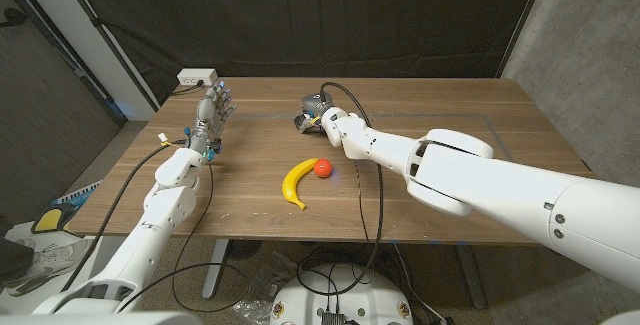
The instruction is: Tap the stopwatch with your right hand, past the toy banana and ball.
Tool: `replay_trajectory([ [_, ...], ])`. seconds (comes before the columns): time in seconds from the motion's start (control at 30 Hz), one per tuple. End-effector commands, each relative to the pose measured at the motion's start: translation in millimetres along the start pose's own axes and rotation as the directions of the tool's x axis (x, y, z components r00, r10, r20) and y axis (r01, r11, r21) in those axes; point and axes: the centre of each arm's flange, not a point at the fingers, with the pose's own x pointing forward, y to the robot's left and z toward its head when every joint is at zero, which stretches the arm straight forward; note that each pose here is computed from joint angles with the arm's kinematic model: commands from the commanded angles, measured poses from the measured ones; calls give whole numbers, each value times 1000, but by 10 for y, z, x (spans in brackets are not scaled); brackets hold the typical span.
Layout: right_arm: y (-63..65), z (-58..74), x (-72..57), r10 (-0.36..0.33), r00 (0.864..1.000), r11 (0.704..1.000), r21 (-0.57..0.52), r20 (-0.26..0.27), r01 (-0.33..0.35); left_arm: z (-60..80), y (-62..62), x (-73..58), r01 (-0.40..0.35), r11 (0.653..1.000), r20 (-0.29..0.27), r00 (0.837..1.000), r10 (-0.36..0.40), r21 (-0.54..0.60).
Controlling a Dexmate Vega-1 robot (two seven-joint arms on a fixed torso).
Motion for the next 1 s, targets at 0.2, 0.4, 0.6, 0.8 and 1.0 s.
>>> replay_trajectory([
  [0.2, -21, -20, -17, -72, 997, 997, 26, 17, 72, -16, -1, 36, 2, 1000, -1, 1000, -2, -1],
  [0.4, -18, -43, -54, -123, 992, 991, 57, 34, 121, -14, -12, 30, 1, 1000, 1, 1000, -1, -3],
  [0.6, -16, -58, -67, -126, 991, 990, 70, 42, 123, -5, -22, 27, 2, 1000, 4, 1000, -2, -1],
  [0.8, -12, -59, -76, -140, 989, 988, 66, 46, 137, 2, -25, 24, 3, 1000, 4, 1000, -3, 1],
  [1.0, -14, -62, -90, -156, 987, 986, 58, 39, 154, 10, -27, 26, 4, 1000, 8, 1000, -4, 0],
])
